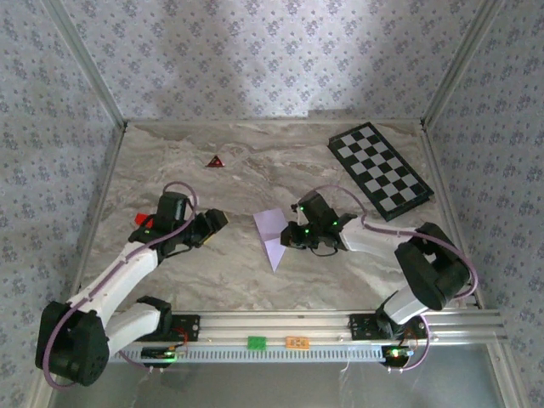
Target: Fold a paper plane with a square sheet of paper (pick it up from the middle)
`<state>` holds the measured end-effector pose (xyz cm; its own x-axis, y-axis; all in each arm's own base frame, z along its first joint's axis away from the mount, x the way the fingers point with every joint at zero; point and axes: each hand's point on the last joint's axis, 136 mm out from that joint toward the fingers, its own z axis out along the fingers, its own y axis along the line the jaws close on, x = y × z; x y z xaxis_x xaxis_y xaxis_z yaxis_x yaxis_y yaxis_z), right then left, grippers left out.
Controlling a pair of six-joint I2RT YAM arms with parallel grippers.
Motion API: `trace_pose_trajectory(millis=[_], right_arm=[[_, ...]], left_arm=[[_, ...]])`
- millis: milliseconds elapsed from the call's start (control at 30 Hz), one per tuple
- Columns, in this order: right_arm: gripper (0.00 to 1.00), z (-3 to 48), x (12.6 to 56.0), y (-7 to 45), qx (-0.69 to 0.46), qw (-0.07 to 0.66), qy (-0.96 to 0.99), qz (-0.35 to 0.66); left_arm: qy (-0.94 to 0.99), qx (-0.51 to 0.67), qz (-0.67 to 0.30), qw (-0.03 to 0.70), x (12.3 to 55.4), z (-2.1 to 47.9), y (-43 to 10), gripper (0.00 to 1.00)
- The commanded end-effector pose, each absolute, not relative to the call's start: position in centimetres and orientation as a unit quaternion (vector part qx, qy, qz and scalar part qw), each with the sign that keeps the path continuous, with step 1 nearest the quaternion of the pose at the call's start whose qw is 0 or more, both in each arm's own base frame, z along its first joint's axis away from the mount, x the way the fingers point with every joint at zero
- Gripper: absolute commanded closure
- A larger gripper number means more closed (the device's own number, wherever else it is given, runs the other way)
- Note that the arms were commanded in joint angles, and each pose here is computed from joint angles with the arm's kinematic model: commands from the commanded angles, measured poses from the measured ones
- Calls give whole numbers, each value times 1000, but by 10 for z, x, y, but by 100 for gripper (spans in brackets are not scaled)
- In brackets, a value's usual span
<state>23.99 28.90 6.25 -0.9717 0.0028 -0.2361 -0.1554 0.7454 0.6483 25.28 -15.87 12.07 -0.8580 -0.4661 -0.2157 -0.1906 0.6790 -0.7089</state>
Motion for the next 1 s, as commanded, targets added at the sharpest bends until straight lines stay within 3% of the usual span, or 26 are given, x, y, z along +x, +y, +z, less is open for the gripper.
trace_pose_trajectory(millis=[0,533,867,967], right_arm=[[92,71,240,313,-53,96,912,396],[92,7,223,308,23,41,946,320],[90,4,223,298,227,120,908,330],[90,17,224,314,252,136,880,378]], left_arm=[[893,-172,-371,189,252,123,-168,34],[894,-167,-375,180,250,121,-177,35],[891,-164,-383,179,250,120,-182,40],[891,-157,-389,174,251,119,-187,50]])
